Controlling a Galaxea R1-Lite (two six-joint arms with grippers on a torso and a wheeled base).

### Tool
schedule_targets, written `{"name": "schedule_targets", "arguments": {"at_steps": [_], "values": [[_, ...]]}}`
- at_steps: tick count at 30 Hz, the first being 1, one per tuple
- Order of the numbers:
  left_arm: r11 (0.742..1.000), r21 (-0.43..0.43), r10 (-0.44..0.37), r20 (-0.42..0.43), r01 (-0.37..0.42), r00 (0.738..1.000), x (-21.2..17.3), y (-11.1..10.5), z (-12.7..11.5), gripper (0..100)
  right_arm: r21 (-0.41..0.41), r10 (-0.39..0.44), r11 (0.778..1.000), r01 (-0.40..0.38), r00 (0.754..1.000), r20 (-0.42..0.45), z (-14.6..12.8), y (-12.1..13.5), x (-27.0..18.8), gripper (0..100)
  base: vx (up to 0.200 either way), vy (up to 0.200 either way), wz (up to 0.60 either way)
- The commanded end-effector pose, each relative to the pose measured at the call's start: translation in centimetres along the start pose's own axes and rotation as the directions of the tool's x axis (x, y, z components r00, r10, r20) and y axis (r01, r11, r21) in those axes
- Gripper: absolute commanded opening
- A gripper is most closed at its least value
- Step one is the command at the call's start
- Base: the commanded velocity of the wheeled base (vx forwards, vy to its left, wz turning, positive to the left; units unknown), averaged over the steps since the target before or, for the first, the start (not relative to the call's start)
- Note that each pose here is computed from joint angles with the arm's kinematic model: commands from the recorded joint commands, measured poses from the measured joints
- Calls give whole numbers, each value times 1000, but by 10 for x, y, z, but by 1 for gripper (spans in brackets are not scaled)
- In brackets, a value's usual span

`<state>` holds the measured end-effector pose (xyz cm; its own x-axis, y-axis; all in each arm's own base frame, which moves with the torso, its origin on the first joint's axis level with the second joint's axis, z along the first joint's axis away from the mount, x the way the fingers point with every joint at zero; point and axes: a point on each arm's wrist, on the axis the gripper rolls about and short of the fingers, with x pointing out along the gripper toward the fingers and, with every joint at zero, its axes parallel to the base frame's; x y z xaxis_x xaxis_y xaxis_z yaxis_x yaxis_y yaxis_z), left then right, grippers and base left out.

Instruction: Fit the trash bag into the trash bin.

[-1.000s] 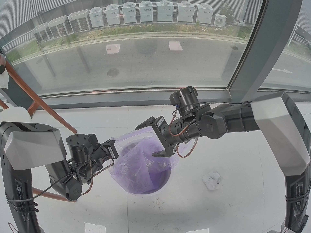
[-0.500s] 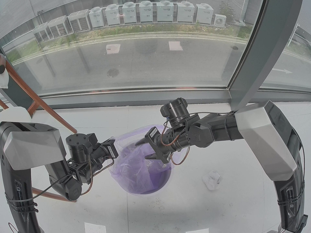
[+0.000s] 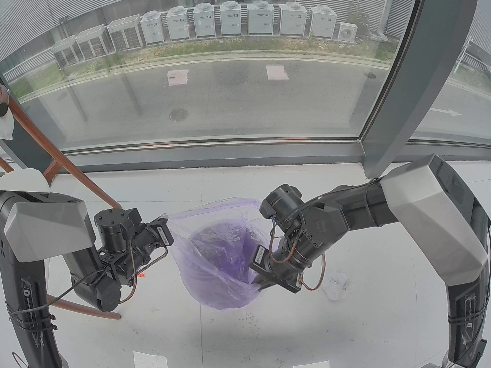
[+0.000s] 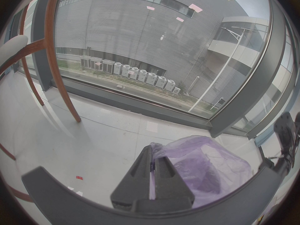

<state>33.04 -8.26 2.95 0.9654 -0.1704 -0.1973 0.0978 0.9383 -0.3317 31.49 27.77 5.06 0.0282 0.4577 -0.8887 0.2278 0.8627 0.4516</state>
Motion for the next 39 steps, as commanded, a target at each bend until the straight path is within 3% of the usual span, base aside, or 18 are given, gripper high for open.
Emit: {"name": "schedule_targets", "arguments": {"at_steps": [1,5,11,20,21,28,31,34,37,38,39], "values": [[999,1,42,-37,-42,998,-6,13,-6,0,-141,-18,990,22,999,29,-30,-12,-9,0,0,0,0],[997,50,61,-79,-57,995,-12,17,-15,0,-211,-19,977,34,997,77,-46,-15,9,0,0,0,0],[991,100,95,-113,-84,989,-17,25,-33,0,-358,29,933,23,990,141,-79,-17,37,0,0,0,0],[983,99,168,-147,-154,975,-24,38,-40,0,-377,4,925,43,992,124,-93,-23,44,0,0,0,0],[983,101,170,-145,-156,975,-24,39,-40,100,-377,5,925,42,992,125,-93,-23,44,0,0,0,0],[988,52,152,-101,-147,983,-25,36,-26,100,-370,-16,926,73,988,155,-92,-24,49,0,0,0,0],[990,-53,134,40,-132,990,-43,31,20,100,-369,-32,925,94,985,170,-91,-26,52,0,0,0,0],[994,-63,99,120,-92,988,-63,26,51,100,-379,-32,920,100,983,180,-94,-23,52,0,0,0,0],[997,-66,55,121,-48,991,-78,18,65,100,-388,-27,917,96,984,179,-96,-21,54,0,0,0,0],[994,-103,-18,98,28,995,-95,6,81,100,-396,-26,914,94,984,174,-98,-18,58,0,0,0,0],[993,-112,-30,91,40,995,-97,5,82,100,-397,-27,913,95,984,175,-98,-17,59,0,0,0,0]]}}
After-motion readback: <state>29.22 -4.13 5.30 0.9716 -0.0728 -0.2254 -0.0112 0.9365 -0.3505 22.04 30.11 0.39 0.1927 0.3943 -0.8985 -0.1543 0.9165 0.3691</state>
